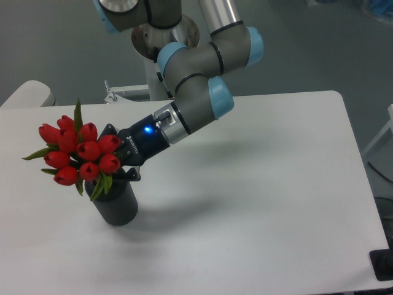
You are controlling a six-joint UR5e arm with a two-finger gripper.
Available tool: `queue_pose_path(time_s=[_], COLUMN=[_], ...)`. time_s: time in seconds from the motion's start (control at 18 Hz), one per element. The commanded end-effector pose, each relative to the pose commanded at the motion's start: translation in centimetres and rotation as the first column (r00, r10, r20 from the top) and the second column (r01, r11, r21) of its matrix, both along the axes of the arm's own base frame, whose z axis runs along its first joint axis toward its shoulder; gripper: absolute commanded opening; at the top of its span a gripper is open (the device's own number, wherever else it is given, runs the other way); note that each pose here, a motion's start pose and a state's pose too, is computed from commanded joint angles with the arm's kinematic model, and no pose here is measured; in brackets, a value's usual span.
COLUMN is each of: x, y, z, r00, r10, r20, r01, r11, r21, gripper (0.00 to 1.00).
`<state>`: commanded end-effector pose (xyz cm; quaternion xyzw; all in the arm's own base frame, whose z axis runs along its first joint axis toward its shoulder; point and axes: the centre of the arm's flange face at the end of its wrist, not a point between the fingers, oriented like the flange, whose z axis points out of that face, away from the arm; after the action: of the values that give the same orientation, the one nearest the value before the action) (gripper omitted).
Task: Insert the flowers into the vase
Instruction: 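Push the tulips down into the vase and open the gripper, then withdraw the open gripper away from the tulips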
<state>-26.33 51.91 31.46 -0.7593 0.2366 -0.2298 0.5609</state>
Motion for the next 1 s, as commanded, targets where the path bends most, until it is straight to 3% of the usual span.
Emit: queue_pose_path(time_s=[0.39, 0.67, 0.72, 0.83, 0.89, 1.0], x=[-0.6, -1.3, -1.8, -2.3, -2.4, -3.4], y=[0.2, -0.5, -1.0, -1.4, -1.6, -2.6], z=[-3.1, -3.5, -3.6, -3.8, -3.9, -3.9], r00=[1.000, 1.000, 1.000, 1.000, 0.999, 0.998], r10=[-0.014, 0.005, 0.017, 0.029, 0.033, 0.060], r20=[-0.003, 0.002, 0.005, 0.009, 0.011, 0.010], r01=[0.014, -0.005, -0.017, -0.029, -0.033, -0.060], r11=[1.000, 1.000, 1.000, 1.000, 0.999, 0.998], r21=[0.000, -0.003, -0.005, -0.009, -0.012, -0.018], gripper=[0.37, 0.58, 0.63, 0.84, 1.00, 1.00])
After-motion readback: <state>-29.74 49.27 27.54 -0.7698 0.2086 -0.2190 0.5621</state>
